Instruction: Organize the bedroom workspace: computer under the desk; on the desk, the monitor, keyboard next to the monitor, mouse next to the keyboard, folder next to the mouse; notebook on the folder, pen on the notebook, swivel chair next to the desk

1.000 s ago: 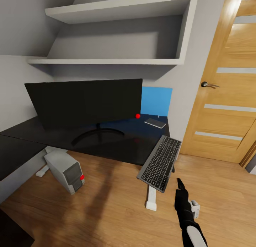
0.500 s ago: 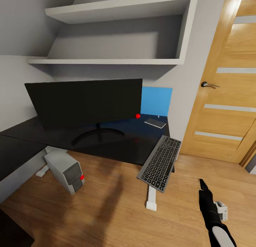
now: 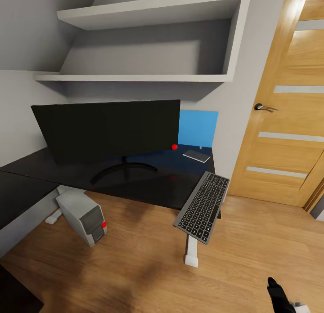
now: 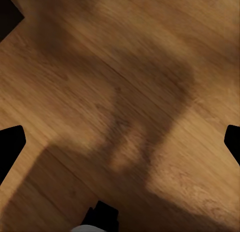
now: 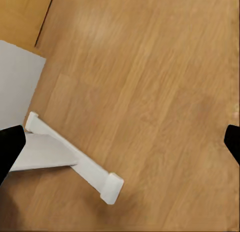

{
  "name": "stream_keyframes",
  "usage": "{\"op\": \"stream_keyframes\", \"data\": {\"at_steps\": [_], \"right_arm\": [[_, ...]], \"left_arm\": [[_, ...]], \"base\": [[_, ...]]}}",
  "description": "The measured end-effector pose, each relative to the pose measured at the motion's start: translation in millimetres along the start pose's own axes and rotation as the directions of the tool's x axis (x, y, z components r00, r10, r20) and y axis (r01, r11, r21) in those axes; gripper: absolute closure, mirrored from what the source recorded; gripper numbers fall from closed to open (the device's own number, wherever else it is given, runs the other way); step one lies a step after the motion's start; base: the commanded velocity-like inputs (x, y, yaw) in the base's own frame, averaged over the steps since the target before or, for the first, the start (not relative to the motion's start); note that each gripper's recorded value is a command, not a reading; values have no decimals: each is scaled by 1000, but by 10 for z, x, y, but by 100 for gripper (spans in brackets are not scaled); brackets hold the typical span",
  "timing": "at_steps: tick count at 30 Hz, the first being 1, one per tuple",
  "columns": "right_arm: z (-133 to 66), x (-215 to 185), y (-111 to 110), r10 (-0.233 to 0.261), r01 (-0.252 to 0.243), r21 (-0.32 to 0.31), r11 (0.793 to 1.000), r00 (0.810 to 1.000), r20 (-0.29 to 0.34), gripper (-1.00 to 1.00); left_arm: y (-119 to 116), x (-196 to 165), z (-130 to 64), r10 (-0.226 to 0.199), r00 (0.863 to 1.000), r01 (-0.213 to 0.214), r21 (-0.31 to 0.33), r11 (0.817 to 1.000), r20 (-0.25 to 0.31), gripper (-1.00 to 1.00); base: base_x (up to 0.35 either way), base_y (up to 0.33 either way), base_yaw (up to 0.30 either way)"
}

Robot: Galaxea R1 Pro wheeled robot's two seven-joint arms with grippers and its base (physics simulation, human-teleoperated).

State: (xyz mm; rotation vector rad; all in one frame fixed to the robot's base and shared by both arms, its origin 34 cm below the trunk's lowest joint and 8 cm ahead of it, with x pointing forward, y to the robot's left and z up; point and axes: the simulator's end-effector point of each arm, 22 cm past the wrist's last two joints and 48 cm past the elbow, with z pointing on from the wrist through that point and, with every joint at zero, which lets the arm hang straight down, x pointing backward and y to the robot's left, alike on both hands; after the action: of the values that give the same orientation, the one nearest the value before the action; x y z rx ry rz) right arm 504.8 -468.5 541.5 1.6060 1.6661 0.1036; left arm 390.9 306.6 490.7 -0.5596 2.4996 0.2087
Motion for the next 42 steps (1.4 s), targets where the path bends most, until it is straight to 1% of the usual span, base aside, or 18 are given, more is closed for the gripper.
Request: {"op": "stream_keyframes", "data": {"at_steps": [2,3,6,9,10,11,13,15,18,20,22,26,34,35,37,40,41,42], "right_arm": [[45,4,-172,-83,83,37,996,997,3,-100],[75,13,-317,-180,180,65,982,984,1,-100],[90,40,-533,-339,338,99,936,941,-6,-100],[63,111,-756,-481,480,123,869,876,-18,-100],[26,190,-884,-554,552,131,823,832,-28,-100],[2,241,-940,-585,584,132,801,810,-33,-100],[-44,332,-1009,-628,626,130,769,778,-34,-100],[-83,397,-1038,-653,650,125,749,757,-25,-100],[-127,452,-981,-675,670,101,735,737,20,-100],[-144,490,-916,-678,674,76,734,734,44,-100],[-170,593,-804,-676,677,23,736,733,68,-100],[-235,846,-697,-678,681,-75,729,733,65,-100],[-295,1006,-734,-684,684,-105,722,728,44,-100],[-347,1156,-709,-683,680,-123,722,730,31,-100],[-375,1234,-695,-683,679,-133,722,730,25,-100],[-412,1340,-662,-694,688,-155,709,719,19,-100],[-432,1400,-641,-711,703,-172,690,703,18,-100],[-431,1397,-642,-712,703,-171,690,702,18,-100]], "left_arm": [[-2,2,0,1,1000,-1,0,1000,0,-100],[-4,5,0,1,1000,-1,1,1000,-1,-100],[-7,7,-1,1,1000,-1,2,1000,-1,-100],[-12,9,-1,1,1000,-1,4,1000,-2,-100],[-13,11,-1,1,1000,-1,4,1000,-2,-100],[-13,13,0,1,1000,-1,5,1000,-3,-100],[-11,19,0,1,1000,-1,4,1000,-4,-100],[-7,35,2,2,1000,-2,4,1000,-7,-100],[3,81,6,6,1000,-6,1,1000,-16,-100],[8,100,7,7,1000,-7,0,1000,-20,-100],[14,119,9,8,1000,-8,-1,1000,-24,-100],[19,135,10,10,1000,-10,-2,1000,-27,-100],[21,143,11,10,1000,-10,-3,1000,-28,-100],[16,145,9,11,1000,-11,-1,1000,-28,-100],[10,146,8,13,1000,-13,0,1000,-28,-100],[-6,157,5,19,999,-18,4,1000,-29,-100],[13,262,8,32,998,-32,1,999,-49,-100],[14,267,8,33,998,-33,1,999,-50,-100]], "base": [[0,0,0],[0,0,0],[0,0,0],[0,0,0],[0,0,0],[0,0,0],[0,0,0],[0,0,0],[0,0,0],[0,0,0],[0,0,0],[0,0,0],[8,-24,0],[67,-162,0],[146,-209,0],[202,-237,0],[235,-253,0],[236,-254,0]]}}
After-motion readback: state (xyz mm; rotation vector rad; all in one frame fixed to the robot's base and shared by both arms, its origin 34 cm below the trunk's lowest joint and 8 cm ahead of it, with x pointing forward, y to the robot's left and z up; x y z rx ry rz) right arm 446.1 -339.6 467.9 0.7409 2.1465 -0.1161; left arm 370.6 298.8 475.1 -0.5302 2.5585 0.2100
